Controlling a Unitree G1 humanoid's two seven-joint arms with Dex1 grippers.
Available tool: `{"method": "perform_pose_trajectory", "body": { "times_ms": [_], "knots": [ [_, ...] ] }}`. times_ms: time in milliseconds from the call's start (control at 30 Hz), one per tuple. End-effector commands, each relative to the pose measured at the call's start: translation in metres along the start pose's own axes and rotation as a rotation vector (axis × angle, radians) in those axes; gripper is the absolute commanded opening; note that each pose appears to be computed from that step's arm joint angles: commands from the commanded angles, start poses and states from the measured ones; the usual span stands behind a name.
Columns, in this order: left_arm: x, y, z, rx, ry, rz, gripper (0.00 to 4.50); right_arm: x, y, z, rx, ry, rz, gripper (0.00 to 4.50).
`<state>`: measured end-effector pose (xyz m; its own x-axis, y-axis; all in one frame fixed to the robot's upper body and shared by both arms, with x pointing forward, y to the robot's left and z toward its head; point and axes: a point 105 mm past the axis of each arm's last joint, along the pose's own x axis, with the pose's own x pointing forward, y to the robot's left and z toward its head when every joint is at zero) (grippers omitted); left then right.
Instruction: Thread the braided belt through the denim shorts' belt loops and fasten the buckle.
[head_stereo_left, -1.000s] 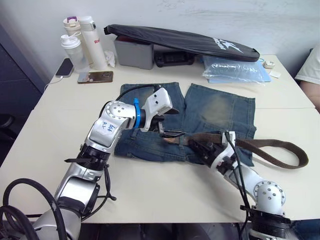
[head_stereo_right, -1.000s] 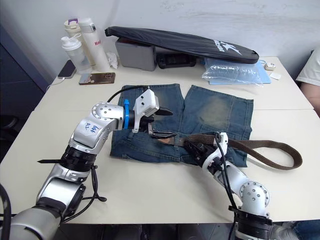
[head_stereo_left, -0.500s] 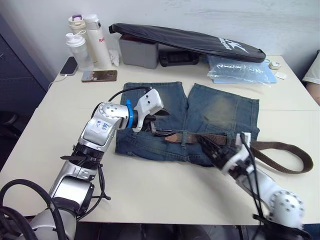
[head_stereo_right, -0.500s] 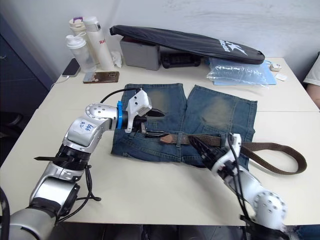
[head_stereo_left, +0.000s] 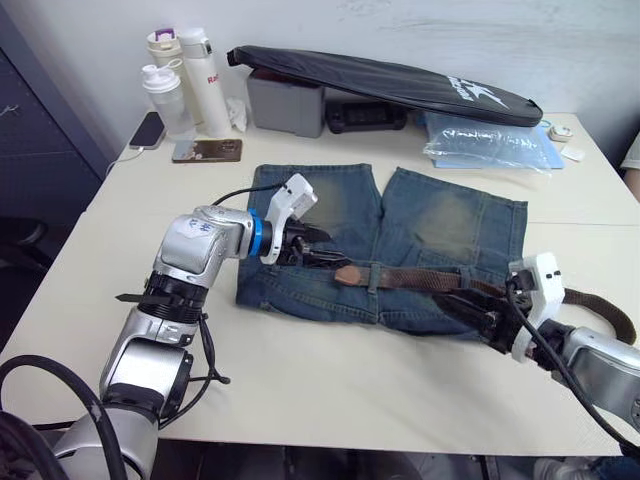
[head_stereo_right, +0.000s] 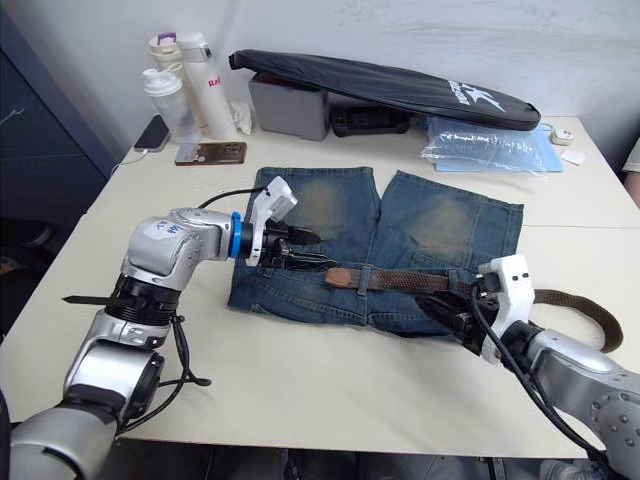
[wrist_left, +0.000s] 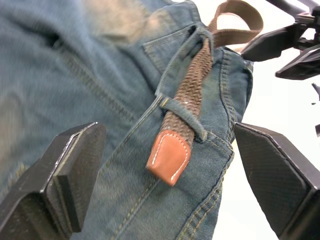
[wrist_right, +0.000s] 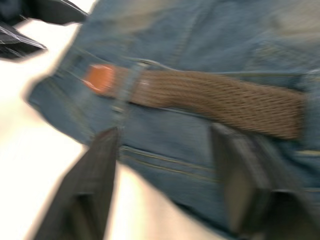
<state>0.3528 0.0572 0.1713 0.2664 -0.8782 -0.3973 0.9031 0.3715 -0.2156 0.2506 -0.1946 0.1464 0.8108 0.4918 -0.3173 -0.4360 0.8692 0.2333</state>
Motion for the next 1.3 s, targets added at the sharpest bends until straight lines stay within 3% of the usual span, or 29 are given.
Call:
{"method": "perform_pose_trajectory", "body": {
  "times_ms": [33,100,233,467,600,833,1033,1300],
  "knots": [
    [0.006,-0.004,0.000,-0.106,-0.008,-0.026,4.50,0.002,-0.001,0.003,-0.077,-0.035,-0.017,0.70],
    [0.013,-0.006,-0.009,-0.167,0.011,-0.040,4.50,0.005,-0.005,-0.003,-0.079,-0.034,-0.030,0.12],
    [0.025,-0.021,-0.008,-0.286,0.004,-0.104,4.50,0.009,-0.005,-0.012,-0.070,-0.035,-0.034,0.12],
    [0.026,-0.023,-0.014,-0.296,0.039,-0.095,4.50,0.010,-0.005,-0.017,-0.059,-0.036,-0.041,0.12],
    [0.031,-0.027,-0.012,-0.307,0.028,-0.111,3.22,0.011,-0.005,-0.020,-0.053,-0.033,-0.047,0.00],
    [0.032,-0.023,-0.008,-0.349,-0.005,-0.090,0.04,0.009,-0.024,-0.032,-0.113,0.029,-0.142,0.00],
    [0.020,-0.014,0.003,-0.339,-0.040,-0.042,0.04,0.003,-0.051,-0.058,-0.159,0.123,-0.267,0.00],
    [-0.012,0.008,-0.001,-0.295,-0.032,0.032,0.04,-0.013,-0.085,-0.066,-0.151,0.178,-0.426,0.00]
  ]
}}
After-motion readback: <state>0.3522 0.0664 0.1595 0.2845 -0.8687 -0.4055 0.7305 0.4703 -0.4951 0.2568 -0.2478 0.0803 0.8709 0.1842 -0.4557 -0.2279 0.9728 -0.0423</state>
